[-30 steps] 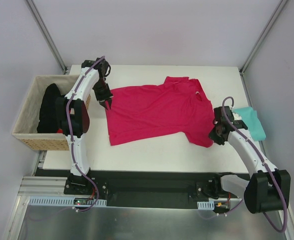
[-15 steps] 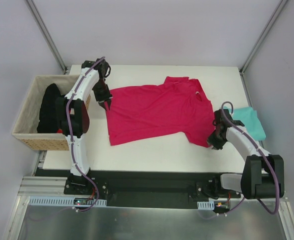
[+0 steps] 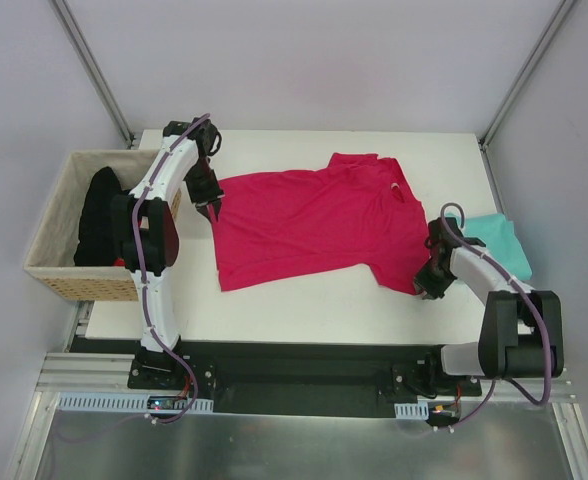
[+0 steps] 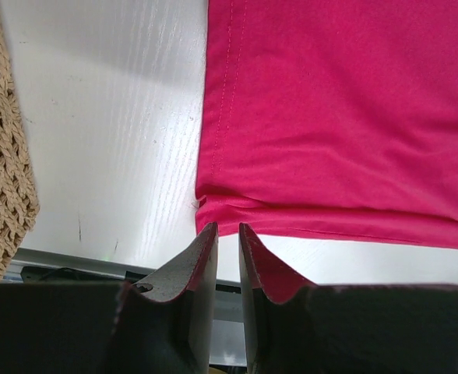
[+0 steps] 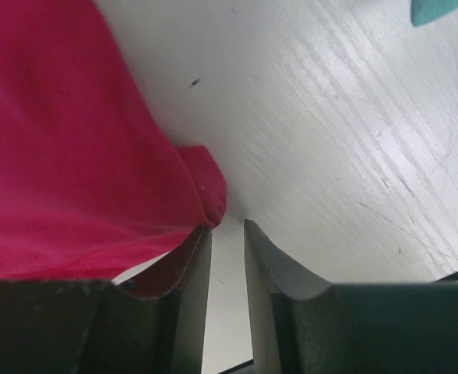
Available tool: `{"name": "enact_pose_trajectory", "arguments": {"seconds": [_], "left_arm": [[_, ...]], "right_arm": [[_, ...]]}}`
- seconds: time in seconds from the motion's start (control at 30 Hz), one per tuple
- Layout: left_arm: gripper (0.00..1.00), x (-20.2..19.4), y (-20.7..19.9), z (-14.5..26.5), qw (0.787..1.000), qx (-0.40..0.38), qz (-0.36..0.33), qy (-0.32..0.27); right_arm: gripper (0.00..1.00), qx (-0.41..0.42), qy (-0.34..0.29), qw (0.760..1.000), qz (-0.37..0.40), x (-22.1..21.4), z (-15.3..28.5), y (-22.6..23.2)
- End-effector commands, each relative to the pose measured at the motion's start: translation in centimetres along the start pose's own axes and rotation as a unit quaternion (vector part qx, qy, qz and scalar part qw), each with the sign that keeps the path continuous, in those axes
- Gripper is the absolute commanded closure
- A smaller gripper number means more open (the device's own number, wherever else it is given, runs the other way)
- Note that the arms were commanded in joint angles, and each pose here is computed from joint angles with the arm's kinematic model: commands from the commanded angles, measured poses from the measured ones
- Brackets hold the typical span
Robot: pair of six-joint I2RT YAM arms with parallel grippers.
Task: Fold and stack the t-shirts
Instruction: Flatten out the tshirt
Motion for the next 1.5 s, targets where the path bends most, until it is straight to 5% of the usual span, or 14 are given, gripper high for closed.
{"name": "enact_pose_trajectory", "arguments": {"seconds": [0.0,0.17,0.37,0.9,1.33,1.47], "left_arm": [[0.83,-0.9,0.7,2.1,1.000,0.008,-0.001,-0.012],[0.83,-0.7,0.7,2.1,1.000,0.008,0.005,-0.011],[0.83,-0.4,0.4,2.0,1.000,0.005,0.006,-0.010],[0.83,-0.1,-0.1,2.4,1.000,-0.013,-0.007,-0.022],[0.83,-1.4,1.2,2.7,0.999,-0.001,-0.002,-0.032],[0.83,-1.9,1.2,2.4,1.000,-0.006,0.002,-0.028]], "right_arm": [[0.73,0.017,-0.006,1.000,0.004,1.6,0.2,1.5],[0.76,0.019,-0.001,1.000,0.008,1.8,-0.1,2.0],[0.99,0.021,-0.002,1.000,0.008,2.3,0.0,2.3],[0.99,0.063,-0.088,0.994,0.017,4.5,6.9,4.3],[0.99,0.053,-0.077,0.995,0.027,3.6,6.5,4.2],[0.83,0.040,-0.093,0.994,0.042,4.8,6.6,4.6]]}}
Point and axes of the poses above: each gripper's point midway between its finger pads, its own z axis back along the fingers, its own y axis along the line the jaws close on, x = y × z, the point moved 1 cm from there along z, back along the fingers, and after that the axes turned 2 degrees about -z, right-handed, at the moved point
